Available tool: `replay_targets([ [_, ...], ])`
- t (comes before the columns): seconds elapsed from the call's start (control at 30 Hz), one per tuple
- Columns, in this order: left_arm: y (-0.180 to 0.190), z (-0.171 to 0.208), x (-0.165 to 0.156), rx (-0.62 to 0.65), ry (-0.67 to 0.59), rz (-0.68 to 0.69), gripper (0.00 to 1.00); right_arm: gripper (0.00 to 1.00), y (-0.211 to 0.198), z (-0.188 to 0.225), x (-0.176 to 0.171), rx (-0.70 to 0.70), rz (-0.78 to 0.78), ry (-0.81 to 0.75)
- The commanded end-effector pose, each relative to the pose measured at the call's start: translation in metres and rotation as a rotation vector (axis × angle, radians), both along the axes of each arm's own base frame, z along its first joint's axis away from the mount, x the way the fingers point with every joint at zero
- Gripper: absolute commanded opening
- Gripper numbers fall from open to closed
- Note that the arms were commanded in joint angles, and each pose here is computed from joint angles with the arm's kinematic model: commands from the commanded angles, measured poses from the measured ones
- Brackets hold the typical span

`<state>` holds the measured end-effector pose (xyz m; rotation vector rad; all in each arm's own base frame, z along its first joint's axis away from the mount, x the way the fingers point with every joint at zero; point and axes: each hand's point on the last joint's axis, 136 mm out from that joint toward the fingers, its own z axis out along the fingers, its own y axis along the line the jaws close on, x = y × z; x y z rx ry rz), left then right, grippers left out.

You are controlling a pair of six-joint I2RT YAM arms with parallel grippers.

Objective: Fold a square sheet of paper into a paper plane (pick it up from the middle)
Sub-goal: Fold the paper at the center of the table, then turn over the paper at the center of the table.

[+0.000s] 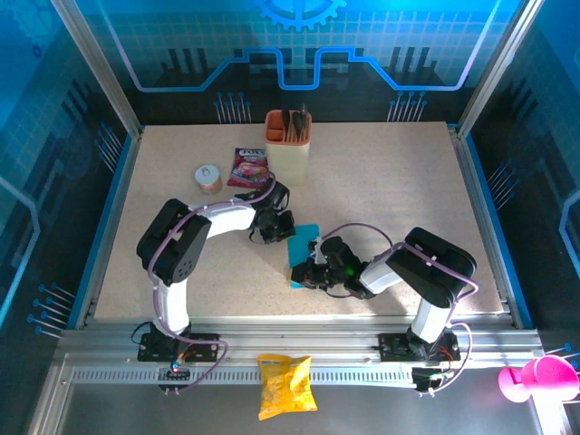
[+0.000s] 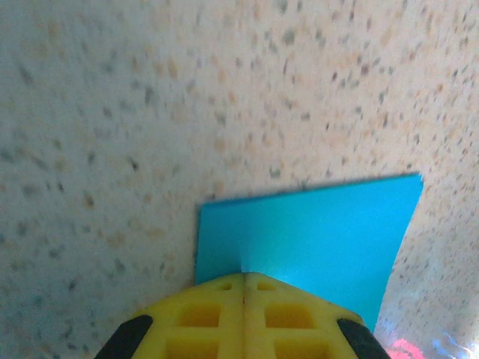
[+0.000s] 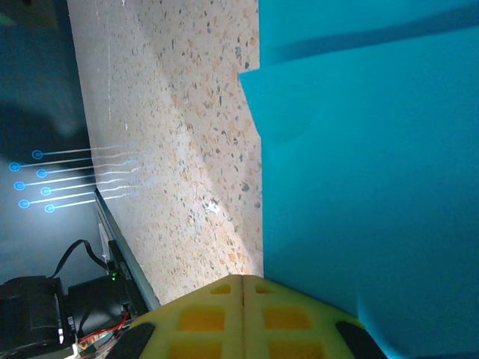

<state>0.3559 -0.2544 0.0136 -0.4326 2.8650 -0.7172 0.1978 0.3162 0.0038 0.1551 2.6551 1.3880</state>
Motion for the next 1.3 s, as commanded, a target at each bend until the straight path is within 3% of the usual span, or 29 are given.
replay_targets([
  [0.0, 0.060, -0.021, 0.049, 0.201, -0.093, 0.133, 0.06, 0.00, -0.104, -0.106, -0.089, -0.470, -0.028, 0.389],
  [0.33, 0.075, -0.017, 0.080, 0.250, -0.107, 0.164, 0.06, 0.00, -0.101, -0.104, -0.088, -0.446, -0.035, 0.386],
  [0.5, 0.061, 0.016, 0.090, 0.163, -0.187, 0.123, 0.06, 0.00, -0.084, -0.094, -0.077, -0.382, -0.012, 0.343],
  [0.7, 0.036, 0.052, 0.051, 0.064, -0.244, 0.026, 0.08, 0.00, -0.035, -0.049, -0.045, -0.212, 0.055, 0.221],
  [0.9, 0.032, 0.062, 0.001, -0.009, -0.244, 0.001, 0.11, 0.00, -0.005, 0.037, -0.001, -0.128, 0.088, 0.038],
  [1.03, 0.029, 0.073, -0.026, -0.050, -0.258, -0.018, 0.11, 0.00, -0.031, 0.091, 0.025, -0.149, 0.021, -0.072],
  [1.27, -0.011, 0.090, -0.066, -0.137, -0.287, -0.126, 0.12, 0.00, -0.114, 0.107, 0.040, -0.220, -0.148, -0.086],
])
